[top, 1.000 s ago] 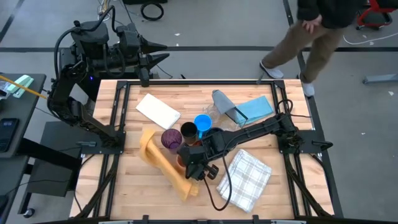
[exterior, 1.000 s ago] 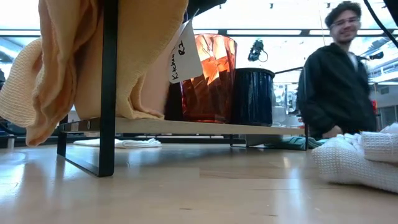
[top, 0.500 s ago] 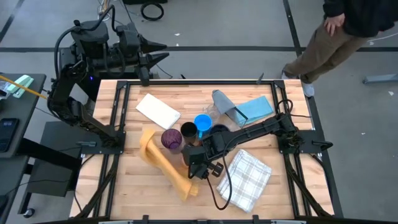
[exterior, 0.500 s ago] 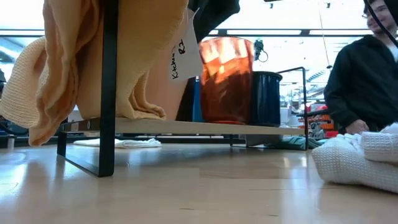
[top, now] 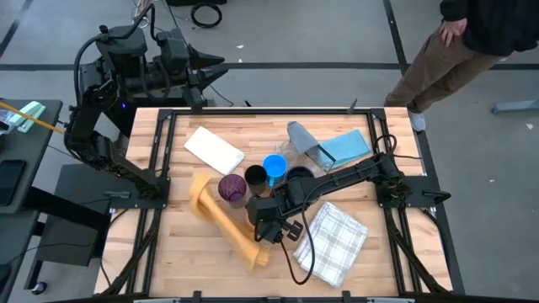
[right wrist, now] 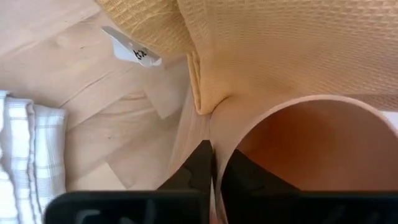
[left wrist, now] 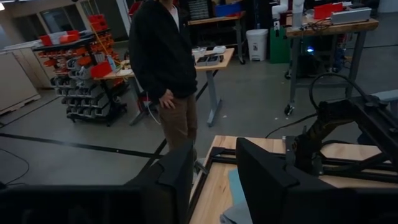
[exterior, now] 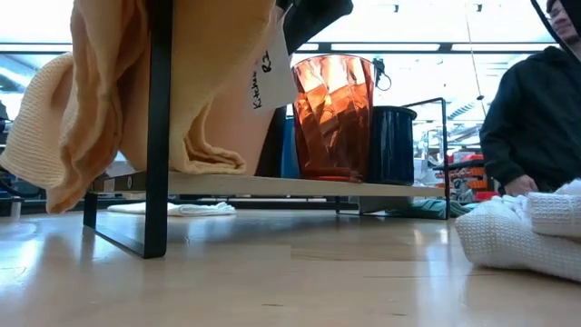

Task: Stack small to large cups/mugs on shelf
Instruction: Put the orange cup on the shelf

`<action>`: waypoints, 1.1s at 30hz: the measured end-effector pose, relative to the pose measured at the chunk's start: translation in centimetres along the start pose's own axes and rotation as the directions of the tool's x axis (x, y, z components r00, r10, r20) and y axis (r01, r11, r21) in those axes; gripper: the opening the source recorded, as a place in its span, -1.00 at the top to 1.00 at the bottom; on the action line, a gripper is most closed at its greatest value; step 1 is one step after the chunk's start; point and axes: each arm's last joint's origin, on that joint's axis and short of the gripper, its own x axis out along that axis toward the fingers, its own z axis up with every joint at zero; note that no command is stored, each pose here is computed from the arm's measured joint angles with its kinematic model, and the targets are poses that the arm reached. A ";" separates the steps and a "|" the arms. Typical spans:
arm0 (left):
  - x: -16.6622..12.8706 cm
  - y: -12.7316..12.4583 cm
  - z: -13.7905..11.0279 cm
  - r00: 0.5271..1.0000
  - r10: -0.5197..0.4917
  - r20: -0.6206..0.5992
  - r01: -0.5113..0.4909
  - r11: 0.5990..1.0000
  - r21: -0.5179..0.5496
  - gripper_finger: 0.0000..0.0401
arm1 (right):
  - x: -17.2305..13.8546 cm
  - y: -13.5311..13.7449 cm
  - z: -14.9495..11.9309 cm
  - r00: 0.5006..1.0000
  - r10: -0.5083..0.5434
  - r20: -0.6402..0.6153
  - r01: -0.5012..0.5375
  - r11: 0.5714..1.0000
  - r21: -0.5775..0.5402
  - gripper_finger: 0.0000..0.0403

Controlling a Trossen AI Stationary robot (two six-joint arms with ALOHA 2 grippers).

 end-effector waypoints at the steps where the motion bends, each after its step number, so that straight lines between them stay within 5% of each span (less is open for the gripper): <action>1: 0.0 0.0 0.0 1.000 0.000 0.000 0.000 1.000 0.000 0.37 | 0.0 0.0 0.0 1.000 -0.001 0.001 0.001 1.000 0.000 0.83; 13: 0.0 0.0 0.0 1.000 0.000 0.000 0.000 1.000 0.000 0.34 | 0.0 -0.2 -0.2 1.000 -0.013 -0.006 0.013 1.000 0.008 0.49; 33: 0.0 0.0 0.0 1.000 -0.001 -0.001 0.001 1.000 -0.001 0.33 | -3.3 -0.4 0.7 0.996 -0.086 -0.025 0.087 0.995 0.047 0.47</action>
